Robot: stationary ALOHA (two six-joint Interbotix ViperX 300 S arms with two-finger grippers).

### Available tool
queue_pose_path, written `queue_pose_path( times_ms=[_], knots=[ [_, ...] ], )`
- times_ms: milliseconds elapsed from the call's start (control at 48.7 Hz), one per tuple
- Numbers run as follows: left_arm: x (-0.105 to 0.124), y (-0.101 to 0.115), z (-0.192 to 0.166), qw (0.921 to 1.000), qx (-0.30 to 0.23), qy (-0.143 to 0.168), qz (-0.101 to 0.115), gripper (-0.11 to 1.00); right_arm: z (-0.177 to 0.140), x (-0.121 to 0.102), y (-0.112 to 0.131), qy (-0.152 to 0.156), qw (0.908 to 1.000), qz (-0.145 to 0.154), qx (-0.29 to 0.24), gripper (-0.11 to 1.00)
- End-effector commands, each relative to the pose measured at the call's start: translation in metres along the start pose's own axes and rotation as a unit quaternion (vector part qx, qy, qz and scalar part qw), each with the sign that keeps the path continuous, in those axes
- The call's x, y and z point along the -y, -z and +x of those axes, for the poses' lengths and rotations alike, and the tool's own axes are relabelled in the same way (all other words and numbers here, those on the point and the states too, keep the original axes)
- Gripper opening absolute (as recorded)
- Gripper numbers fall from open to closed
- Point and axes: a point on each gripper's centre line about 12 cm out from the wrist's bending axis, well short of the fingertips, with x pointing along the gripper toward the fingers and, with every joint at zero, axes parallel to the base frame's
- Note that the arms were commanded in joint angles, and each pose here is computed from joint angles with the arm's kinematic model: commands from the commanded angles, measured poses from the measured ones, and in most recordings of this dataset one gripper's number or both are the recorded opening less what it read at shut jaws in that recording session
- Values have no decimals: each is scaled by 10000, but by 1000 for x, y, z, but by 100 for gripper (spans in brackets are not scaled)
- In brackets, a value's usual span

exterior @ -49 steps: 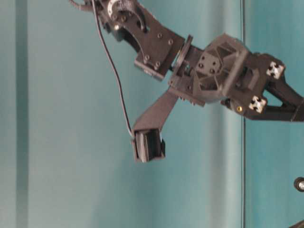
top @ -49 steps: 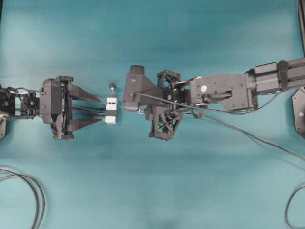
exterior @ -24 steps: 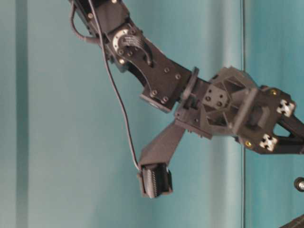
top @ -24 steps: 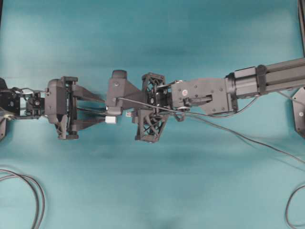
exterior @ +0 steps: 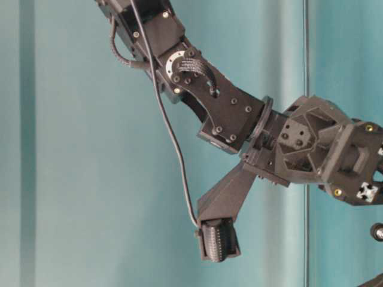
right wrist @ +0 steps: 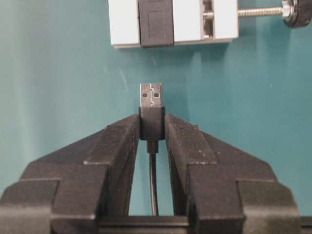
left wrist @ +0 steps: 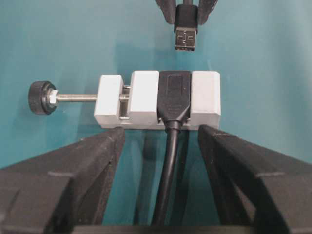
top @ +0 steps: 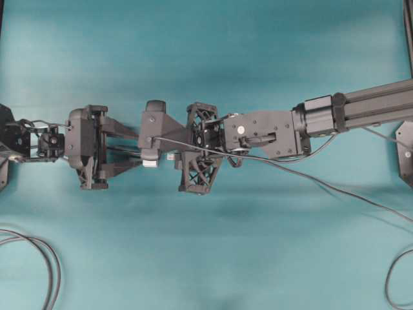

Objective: Insert the USB cable into the female connector supported by the left arm.
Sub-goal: 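Align the plug with the female connector held by the left gripper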

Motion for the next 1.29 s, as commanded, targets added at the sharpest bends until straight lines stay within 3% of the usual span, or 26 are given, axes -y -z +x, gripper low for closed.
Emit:
queue_pose_path(
  times_ms=[0, 1274],
  knots=[
    [-1, -5, 1, 9999, 105, -26, 1, 75, -11, 2, -18, -14, 9995, 13, 306, 22],
    [-2, -5, 2, 10000, 89, -30, -11, 73, -1, 1, -28, 20, 9991, -83, 414, 22]
  ],
)
